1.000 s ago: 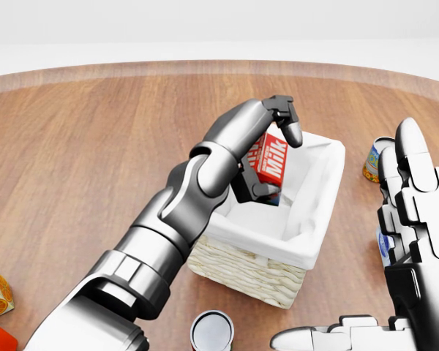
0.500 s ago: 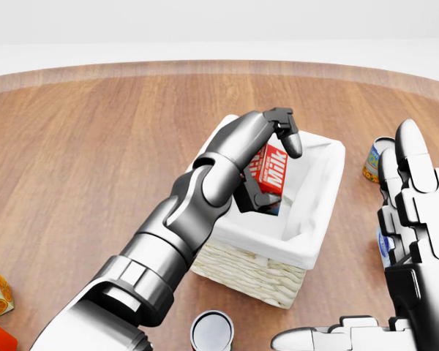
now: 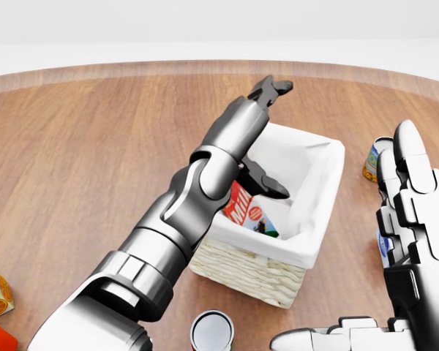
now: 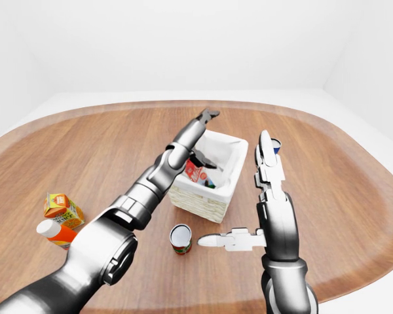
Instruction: Pick the milk and place it in the basket.
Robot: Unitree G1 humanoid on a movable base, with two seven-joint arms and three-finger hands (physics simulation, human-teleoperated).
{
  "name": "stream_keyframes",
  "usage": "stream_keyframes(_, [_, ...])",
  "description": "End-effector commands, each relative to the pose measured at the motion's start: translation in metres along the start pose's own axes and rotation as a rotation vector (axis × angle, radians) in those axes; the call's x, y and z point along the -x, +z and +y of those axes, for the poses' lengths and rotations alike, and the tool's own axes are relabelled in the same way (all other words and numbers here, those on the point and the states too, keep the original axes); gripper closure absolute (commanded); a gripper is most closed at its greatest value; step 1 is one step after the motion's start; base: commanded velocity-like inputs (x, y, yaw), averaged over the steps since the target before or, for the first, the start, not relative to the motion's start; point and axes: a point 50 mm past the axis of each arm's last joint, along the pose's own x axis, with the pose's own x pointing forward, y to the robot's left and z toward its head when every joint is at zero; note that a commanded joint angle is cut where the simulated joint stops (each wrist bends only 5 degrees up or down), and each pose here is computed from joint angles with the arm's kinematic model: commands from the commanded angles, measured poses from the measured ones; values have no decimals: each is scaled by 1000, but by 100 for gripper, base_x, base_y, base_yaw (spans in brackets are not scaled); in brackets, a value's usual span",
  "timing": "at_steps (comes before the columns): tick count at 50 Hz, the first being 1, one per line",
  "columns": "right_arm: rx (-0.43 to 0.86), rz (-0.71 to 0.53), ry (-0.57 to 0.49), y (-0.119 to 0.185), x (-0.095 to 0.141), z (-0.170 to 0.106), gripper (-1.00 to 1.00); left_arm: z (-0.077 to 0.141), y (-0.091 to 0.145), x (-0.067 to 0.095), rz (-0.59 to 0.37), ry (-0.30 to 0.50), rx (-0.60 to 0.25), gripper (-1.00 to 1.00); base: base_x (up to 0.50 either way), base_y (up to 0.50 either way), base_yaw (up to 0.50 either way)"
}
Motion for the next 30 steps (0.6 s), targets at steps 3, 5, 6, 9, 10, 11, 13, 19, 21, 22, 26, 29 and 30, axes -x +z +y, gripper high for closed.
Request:
stream_keyframes(3, [-1,-2,-1,1,0,0,-100,6,4,-1,-13,47,18,-100,0,0,0])
stream_keyframes(5, [-1,1,-2,0,0,0,-100,6,4,-1,-13,50,16,-100,0,0,0])
stream_keyframes(6, [0,1,-2,0,0,0,-100,7,4,-1,-12,51,18,-100,0,0,0])
stream_keyframes(9, [-1,-2,-3,0,0,-1,-100,7,1,-1,-1,56,16,-100,0,0,0])
stream_keyframes(10, [-1,0,-3,0,0,0,-100,6,1,-1,0,56,17,-100,0,0,0])
stream_keyframes(11, [0,2,-3,0,0,0,-100,6,0,-1,2,56,16,-100,0,0,0])
stream_keyframes(13, [0,-1,-4,0,0,-1,-100,6,1,-1,0,56,17,-100,0,0,0])
stream_keyframes(19, [0,3,-4,-1,0,-1,-100,5,1,-1,-2,55,17,-100,0,0,0])
stream_keyframes(21, [-1,3,-4,-1,0,-1,-100,4,0,0,2,54,17,-100,0,0,0])
stream_keyframes(22, [-1,4,-4,-1,0,-1,-100,4,-1,0,5,53,20,-100,0,0,0])
stream_keyframes(26, [-1,8,-4,-2,0,-1,-100,0,-10,2,35,50,17,-100,0,0,0])
stream_keyframes(29, [-1,5,-3,-1,0,-1,-100,-2,-16,4,59,46,22,-100,0,0,0])
stream_keyframes(30, [0,9,-3,-2,0,0,-100,-1,-17,4,62,48,21,-100,0,0,0])
